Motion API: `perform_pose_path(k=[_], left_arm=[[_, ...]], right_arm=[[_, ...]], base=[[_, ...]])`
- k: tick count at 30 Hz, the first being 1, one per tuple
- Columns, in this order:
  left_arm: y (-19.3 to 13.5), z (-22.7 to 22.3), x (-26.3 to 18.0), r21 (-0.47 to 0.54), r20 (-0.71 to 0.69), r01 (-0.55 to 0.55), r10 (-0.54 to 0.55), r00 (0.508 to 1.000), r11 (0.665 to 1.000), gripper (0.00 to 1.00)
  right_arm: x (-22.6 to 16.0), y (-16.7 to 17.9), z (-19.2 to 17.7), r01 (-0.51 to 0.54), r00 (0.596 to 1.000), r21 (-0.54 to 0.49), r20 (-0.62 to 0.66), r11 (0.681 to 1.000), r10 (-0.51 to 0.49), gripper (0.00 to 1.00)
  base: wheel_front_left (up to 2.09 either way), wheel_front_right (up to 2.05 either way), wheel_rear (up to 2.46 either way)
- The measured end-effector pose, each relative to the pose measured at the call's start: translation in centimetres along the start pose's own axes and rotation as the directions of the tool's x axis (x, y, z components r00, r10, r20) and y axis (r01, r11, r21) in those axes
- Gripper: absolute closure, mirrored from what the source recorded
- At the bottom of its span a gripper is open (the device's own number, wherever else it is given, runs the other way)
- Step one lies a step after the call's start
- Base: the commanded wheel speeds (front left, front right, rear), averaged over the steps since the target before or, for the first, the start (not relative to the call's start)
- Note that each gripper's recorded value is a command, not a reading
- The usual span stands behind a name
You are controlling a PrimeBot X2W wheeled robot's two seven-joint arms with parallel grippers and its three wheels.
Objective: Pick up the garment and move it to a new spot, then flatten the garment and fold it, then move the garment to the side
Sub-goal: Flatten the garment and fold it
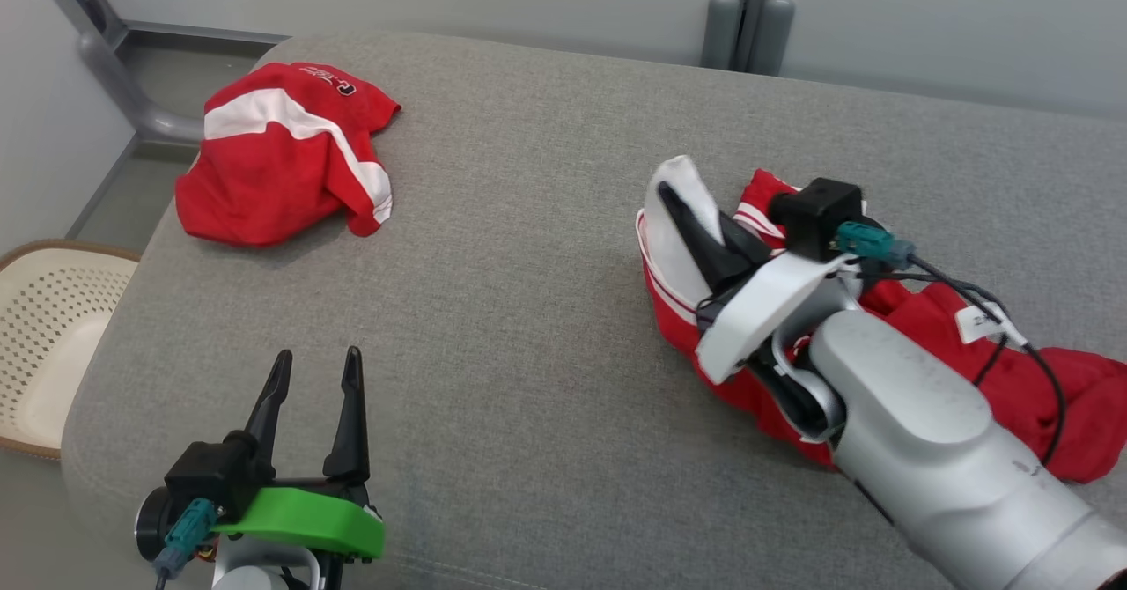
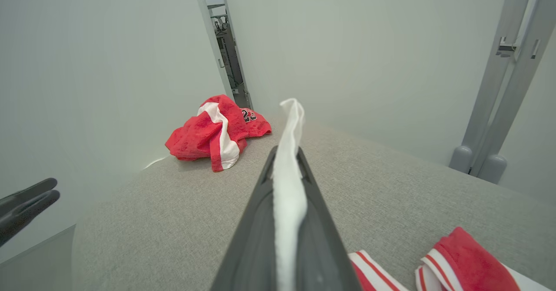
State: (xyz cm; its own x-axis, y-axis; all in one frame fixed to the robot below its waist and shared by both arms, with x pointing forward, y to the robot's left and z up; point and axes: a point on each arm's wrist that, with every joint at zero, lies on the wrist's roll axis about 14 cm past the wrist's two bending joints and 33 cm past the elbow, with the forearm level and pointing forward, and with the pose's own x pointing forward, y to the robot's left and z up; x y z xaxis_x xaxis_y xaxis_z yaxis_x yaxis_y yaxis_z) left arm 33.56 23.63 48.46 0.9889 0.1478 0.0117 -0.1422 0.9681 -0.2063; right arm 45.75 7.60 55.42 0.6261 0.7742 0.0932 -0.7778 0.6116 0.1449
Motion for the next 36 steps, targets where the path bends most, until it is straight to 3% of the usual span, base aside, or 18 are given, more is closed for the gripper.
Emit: perform_pose_path(k=[6, 9, 12, 13, 14, 19, 24, 27, 30, 36], left_arm=[[1.1, 0.6, -0.7, 0.003, 0.016, -0.037, 0.037, 0.999, 0.999, 0.0], [1.7, 0.8, -1.1, 0.002, 0.021, -0.056, 0.056, 0.998, 0.998, 0.0], [2.1, 0.8, -1.5, -0.003, 0.022, -0.07, 0.07, 0.997, 0.998, 0.0], [2.3, 0.7, -1.6, -0.004, 0.019, -0.077, 0.077, 0.997, 0.997, 0.0], [2.3, 0.7, -1.7, -0.009, 0.018, -0.08, 0.08, 0.997, 0.997, 0.0], [2.1, 0.6, -1.4, -0.017, 0.017, -0.076, 0.076, 0.997, 0.997, 0.0], [1.3, 0.6, -0.9, -0.015, 0.019, -0.048, 0.048, 0.999, 0.999, 0.0], [0.7, 0.4, -0.6, -0.007, 0.015, -0.029, 0.029, 0.999, 1.0, 0.0], [0.1, 0.4, -0.3, -0.005, 0.017, -0.007, 0.007, 1.0, 1.0, 0.0], [-1.3, 0.2, 0.4, -0.007, 0.012, 0.036, -0.035, 0.999, 0.999, 0.0]], right_arm=[[1.9, 8.2, -1.8, -0.186, 0.983, 0.006, -0.011, 0.983, 0.186, 1.0], [0.8, 12.1, -5.5, -0.263, 0.959, 0.056, -0.096, 0.963, 0.267, 1.0], [-0.7, 13.7, -9.2, -0.288, 0.933, 0.087, -0.198, 0.954, 0.3, 1.0], [-2.2, 14.5, -11.9, -0.29, 0.906, 0.128, -0.283, 0.948, 0.316, 0.17], [-2.8, 15.1, -12.7, -0.294, 0.895, 0.148, -0.303, 0.944, 0.327, 0.0], [-1.9, 14.0, -11.6, -0.259, 0.916, 0.16, -0.272, 0.952, 0.295, 0.0], [-0.9, 6.8, -7.4, -0.103, 0.978, 0.107, -0.169, 0.989, 0.12, 0.0], [-2.1, 1.1, -5.2, 0.024, 0.992, 0.05, -0.121, 0.998, -0.018, 0.0], [-4.8, -3.9, -4.4, 0.158, 0.982, 0.01, -0.107, 0.987, -0.156, 0.0], [-11.5, -11.3, -5.1, 0.379, 0.914, -0.042, -0.142, 0.925, -0.381, 0.0]], base=[[0.0, 0.0, 0.0], [0.0, 0.0, 0.0], [0.0, 0.0, 0.0], [0.0, 0.0, 0.0], [0.0, 0.0, 0.0], [0.0, 0.0, 0.0], [0.0, 0.0, 0.0], [0.0, 0.0, 0.0], [0.0, 0.0, 0.0], [0.0, 0.0, 0.0]])
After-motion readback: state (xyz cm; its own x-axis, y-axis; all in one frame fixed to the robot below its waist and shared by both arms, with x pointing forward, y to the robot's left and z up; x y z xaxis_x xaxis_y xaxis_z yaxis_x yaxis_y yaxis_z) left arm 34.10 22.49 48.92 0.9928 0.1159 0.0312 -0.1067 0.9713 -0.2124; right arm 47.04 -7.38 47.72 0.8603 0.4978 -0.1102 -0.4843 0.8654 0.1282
